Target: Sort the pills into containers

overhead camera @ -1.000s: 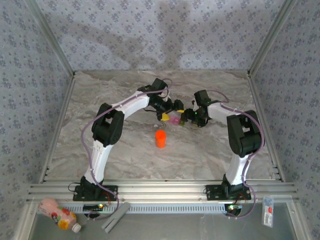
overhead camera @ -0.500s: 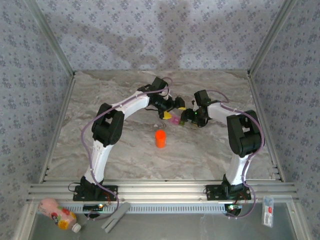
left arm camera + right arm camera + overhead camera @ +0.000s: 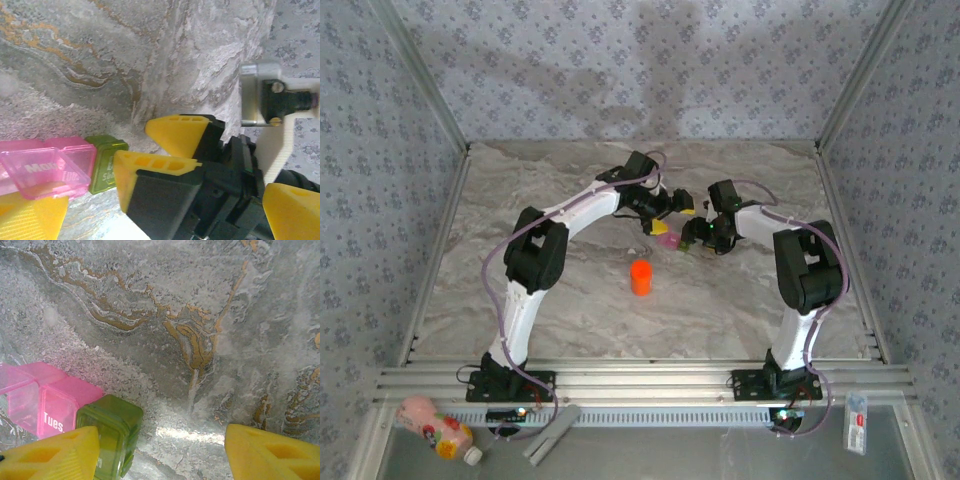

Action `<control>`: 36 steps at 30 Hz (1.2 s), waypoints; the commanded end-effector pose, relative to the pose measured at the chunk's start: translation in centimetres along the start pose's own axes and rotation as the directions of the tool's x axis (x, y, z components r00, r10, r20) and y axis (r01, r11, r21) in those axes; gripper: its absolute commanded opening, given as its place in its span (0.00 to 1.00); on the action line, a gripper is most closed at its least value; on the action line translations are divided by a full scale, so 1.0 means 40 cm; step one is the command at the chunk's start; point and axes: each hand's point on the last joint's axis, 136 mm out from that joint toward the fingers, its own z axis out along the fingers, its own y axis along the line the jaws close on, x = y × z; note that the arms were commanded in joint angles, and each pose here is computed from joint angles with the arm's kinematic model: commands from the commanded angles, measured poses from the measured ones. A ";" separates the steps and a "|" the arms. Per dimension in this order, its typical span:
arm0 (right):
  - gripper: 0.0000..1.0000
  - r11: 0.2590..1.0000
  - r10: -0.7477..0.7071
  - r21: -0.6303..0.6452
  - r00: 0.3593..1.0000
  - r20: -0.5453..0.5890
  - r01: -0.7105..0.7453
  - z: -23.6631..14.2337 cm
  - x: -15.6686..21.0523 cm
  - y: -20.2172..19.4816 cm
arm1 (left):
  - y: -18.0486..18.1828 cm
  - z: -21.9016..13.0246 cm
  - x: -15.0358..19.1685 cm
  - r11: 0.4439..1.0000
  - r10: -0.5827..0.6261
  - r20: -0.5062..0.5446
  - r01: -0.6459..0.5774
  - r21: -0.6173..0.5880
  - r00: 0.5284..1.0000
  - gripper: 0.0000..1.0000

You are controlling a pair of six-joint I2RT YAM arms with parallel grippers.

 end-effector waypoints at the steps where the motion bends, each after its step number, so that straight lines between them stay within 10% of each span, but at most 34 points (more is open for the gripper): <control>1: 0.69 0.999 -0.005 0.037 0.998 -0.058 0.007 0.052 0.044 -0.026 | -0.025 0.012 -0.018 0.999 0.017 0.009 -0.017 0.031 1.000 0.99; 36: 0.68 0.999 -0.014 0.039 0.998 -0.067 0.017 0.060 0.052 -0.023 | -0.031 0.040 -0.063 1.000 0.015 0.033 -0.015 0.015 0.999 0.99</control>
